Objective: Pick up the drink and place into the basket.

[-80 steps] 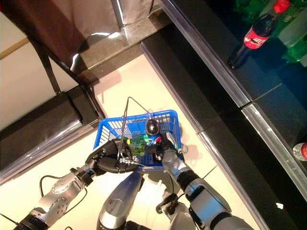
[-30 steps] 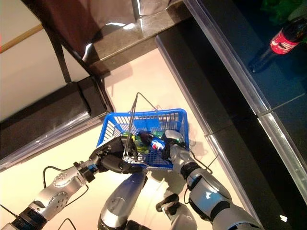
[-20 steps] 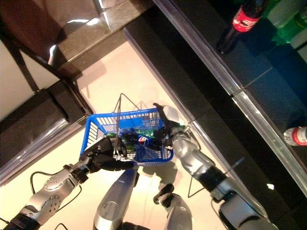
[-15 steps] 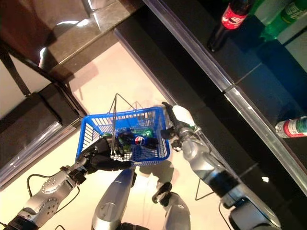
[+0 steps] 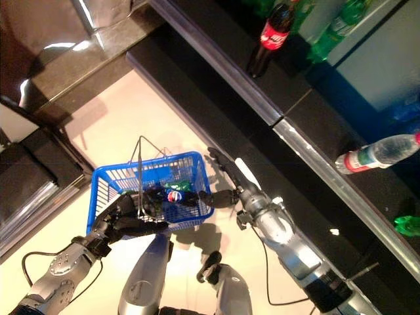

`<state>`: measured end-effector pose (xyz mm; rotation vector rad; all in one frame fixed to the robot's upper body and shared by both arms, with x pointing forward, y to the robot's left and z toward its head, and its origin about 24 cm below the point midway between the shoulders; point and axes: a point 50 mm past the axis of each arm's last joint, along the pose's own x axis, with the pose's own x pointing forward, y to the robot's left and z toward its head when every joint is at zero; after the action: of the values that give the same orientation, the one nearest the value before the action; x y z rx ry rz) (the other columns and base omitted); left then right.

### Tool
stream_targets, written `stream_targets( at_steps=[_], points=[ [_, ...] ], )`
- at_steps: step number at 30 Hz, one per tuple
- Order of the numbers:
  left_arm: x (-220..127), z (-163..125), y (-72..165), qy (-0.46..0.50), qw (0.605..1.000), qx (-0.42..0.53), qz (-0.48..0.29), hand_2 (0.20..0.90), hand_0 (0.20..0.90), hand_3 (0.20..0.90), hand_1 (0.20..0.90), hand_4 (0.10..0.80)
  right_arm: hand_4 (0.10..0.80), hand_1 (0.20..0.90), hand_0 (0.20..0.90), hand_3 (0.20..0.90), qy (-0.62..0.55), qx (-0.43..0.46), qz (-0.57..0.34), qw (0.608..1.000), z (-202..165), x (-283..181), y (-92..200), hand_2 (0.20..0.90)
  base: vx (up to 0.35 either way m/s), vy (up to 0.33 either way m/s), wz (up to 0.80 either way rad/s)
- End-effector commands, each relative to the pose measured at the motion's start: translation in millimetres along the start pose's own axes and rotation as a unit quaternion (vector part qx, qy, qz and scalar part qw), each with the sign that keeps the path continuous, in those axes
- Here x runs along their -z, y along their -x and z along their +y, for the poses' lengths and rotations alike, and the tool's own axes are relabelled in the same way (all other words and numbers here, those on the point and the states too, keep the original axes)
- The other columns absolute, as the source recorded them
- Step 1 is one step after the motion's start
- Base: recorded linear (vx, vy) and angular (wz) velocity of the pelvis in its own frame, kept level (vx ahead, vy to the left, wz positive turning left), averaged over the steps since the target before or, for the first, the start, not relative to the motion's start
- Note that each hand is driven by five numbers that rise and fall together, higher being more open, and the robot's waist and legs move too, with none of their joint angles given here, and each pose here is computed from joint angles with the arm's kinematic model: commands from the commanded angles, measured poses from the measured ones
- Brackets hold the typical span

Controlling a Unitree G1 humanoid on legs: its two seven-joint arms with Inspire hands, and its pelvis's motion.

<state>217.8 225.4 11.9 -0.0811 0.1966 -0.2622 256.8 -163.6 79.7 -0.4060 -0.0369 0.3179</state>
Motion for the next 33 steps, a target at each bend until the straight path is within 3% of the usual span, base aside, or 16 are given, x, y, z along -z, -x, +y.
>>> stream_targets(
  at_steps=[1, 8, 14, 17, 25, 31, 33],
  points=[
    [-58, -27, -1, 0.018, 0.973, 0.036, -0.227, 0.3, 0.3, 0.2, 0.3, 0.1, 0.8, 0.9, 0.9, 0.9, -0.051, -0.002, -0.018, 0.999, -4, 7, 11, 0.9, 0.027, -0.035, -0.27],
    [23, 6, 21, 0.068, 0.987, -0.114, -0.085, 0.3, 0.3, 0.2, 0.3, 0.1, 0.8, 0.9, 0.9, 0.9, -0.128, 0.003, 0.171, 0.977, 33, 96, 52, 0.9, 0.025, 0.016, -0.29],
    [94, 14, 38, 0.111, 0.97, -0.205, 0.065, 0.3, 0.3, 0.2, 0.3, 0.1, 0.8, 0.9, 0.9, 0.9, -0.225, 0.026, 0.346, 0.911, 69, 160, 86, 0.9, 0.007, 0.038, -0.15],
    [119, 11, 47, 0.122, 0.96, -0.224, 0.113, 0.3, 0.3, 0.2, 0.3, 0.1, 0.8, 0.9, 0.9, 0.9, -0.221, 0.036, 0.416, 0.881, 80, 185, 104, 0.9, -0.013, 0.007, -0.1],
    [162, 5, 73, 0.139, 0.924, -0.285, 0.213, 0.3, 0.3, 0.2, 0.3, 0.1, 0.8, 0.9, 0.9, 0.9, -0.261, 0.051, 0.584, 0.767, 111, 227, 179, 0.9, -0.015, 0.001, -0.03],
    [176, -2, 87, 0.154, 0.904, -0.315, 0.247, 0.3, 0.3, 0.2, 0.3, 0.1, 0.8, 0.9, 0.9, 0.9, -0.33, 0.084, 0.643, 0.686, 123, 231, 217, 0.9, -0.009, 0.004, -0.13],
    [178, -3, 88, 0.157, 0.902, -0.317, 0.248, 0.3, 0.3, 0.2, 0.3, 0.1, 0.8, 0.9, 0.9, 0.9, -0.338, 0.091, 0.645, 0.679, 123, 231, 222, 0.9, 0.011, 0.012, -0.03]
  ],
)
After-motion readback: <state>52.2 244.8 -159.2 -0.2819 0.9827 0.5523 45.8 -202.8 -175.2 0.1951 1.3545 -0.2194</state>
